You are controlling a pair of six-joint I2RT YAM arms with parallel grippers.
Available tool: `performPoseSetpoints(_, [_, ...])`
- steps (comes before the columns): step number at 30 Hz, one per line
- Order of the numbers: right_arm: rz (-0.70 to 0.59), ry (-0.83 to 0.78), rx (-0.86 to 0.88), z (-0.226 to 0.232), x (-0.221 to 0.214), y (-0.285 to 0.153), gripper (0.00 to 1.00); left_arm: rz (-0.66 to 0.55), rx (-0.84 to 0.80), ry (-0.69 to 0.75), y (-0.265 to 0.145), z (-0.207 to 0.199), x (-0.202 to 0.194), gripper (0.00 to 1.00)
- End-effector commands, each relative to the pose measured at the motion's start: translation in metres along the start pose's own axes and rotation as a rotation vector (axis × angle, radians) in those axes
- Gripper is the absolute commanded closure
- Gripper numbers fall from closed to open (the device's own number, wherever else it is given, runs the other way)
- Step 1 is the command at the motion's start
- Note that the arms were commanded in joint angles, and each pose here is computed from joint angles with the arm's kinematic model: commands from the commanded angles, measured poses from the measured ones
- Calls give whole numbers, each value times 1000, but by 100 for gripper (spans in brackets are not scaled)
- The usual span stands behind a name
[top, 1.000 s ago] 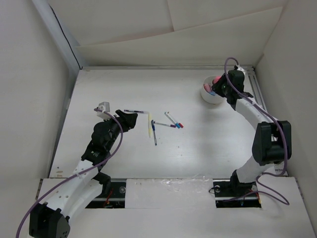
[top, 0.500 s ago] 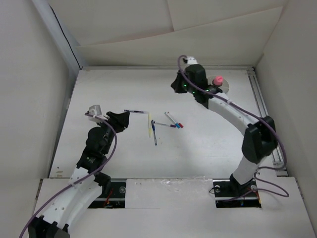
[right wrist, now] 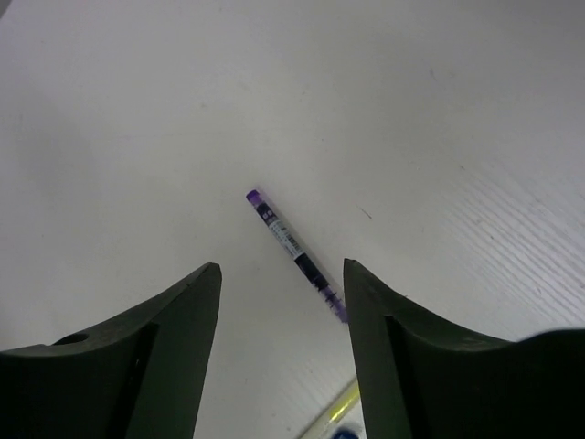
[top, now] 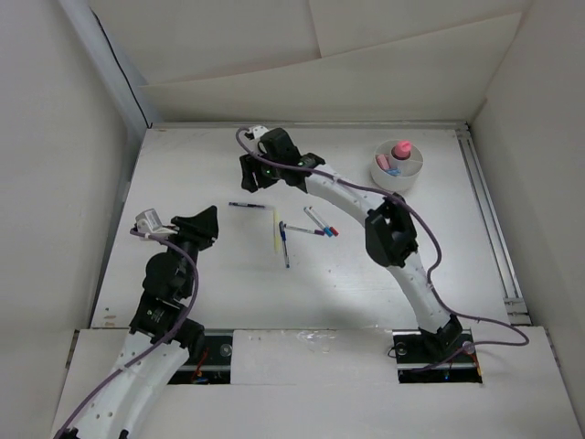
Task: Sort the stationery into containers
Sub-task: Move the pen to the center of the board.
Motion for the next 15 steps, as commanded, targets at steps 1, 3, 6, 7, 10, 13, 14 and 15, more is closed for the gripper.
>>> performPoseSetpoints(1, [2,-41,31,7,10,6,37,-32,8,-20,-3,4,2,65])
performPoseSetpoints(3, [15,-43,39,10,5,19,32,-37,0,-24,-4,3,4,64])
performPoseSetpoints(6, [20,-39,21,12,-2,34,29,-41,-7,-27,-5,4,3,62])
performPoseSetpoints(7, [10,-46,28,17,-1,37,27,-45,-14,-30,-6,3,4,62])
performPoseSetpoints(10, [14,-41,25,21,-6,45,26,-45,-14,-30,-6,3,4,62])
performPoseSetpoints(13, [15,-53,43,33,-9,52,25,-38,-19,-30,-6,2,3,62])
performPoseSetpoints(14, [28,-56,41,38,-16,57,23,-38,-19,-30,-6,2,3,62])
performPoseSetpoints(15, [28,-57,31,37,-16,57,23,-33,-11,-27,-5,3,2,62])
Point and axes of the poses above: each gripper's point midway between its finger pads, its own y axis out along the fingers, its own z axis along the line the jaws close on, x = y × z, the point moved 7 cm from there along -y, back along the fingers, and after that the axes turned 15 degrees about -y, right-handed, at the moved point
